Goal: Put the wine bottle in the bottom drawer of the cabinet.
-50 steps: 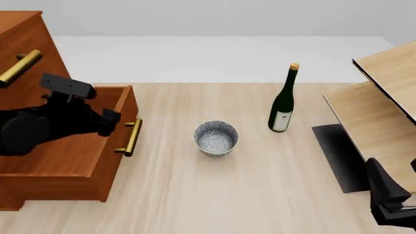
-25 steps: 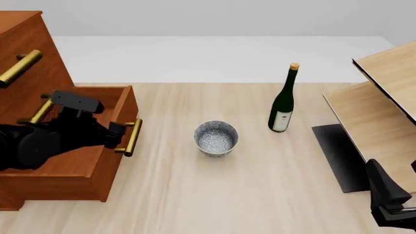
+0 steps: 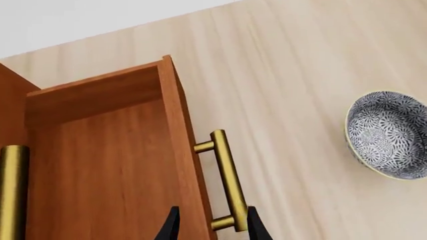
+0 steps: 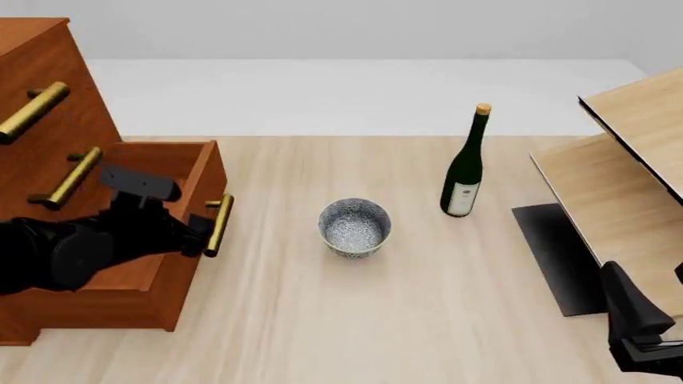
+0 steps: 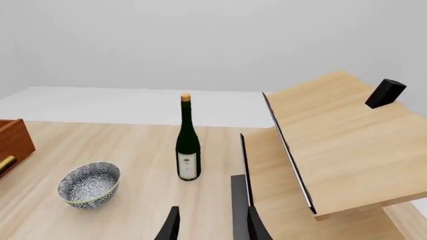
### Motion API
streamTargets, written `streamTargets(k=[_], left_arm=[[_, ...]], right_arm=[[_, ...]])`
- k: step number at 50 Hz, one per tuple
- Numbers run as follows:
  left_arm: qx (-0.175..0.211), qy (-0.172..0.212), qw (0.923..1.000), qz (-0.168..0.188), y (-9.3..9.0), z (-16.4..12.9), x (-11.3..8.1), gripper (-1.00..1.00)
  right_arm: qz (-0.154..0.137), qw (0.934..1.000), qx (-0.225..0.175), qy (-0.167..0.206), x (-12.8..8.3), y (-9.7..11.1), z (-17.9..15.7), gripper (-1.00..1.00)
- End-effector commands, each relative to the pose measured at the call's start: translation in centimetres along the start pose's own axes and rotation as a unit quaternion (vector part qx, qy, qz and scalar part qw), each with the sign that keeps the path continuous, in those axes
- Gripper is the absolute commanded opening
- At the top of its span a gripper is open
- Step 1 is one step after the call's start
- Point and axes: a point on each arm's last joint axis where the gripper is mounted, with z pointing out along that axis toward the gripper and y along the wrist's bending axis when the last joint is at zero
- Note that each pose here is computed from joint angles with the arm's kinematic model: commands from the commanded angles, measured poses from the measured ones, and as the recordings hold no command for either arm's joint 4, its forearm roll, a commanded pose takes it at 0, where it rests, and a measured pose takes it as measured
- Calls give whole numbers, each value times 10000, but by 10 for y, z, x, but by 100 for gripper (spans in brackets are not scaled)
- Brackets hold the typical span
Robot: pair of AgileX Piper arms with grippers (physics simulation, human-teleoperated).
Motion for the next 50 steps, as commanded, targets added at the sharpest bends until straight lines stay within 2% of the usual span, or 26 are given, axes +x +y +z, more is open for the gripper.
streamTargets(k=[1, 21, 50], left_arm=[[25, 58, 10000, -31, -2, 6, 8, 100], [84, 89, 9998, -131, -6, 10, 13, 100], [424, -30, 9991, 78, -28, 1, 4, 100]], right_arm=[[4, 10000, 0, 15, 0, 0, 0, 100], [5, 10000, 3, 31, 0, 0, 2, 100], [13, 10000, -6, 29, 0, 0, 1, 100]])
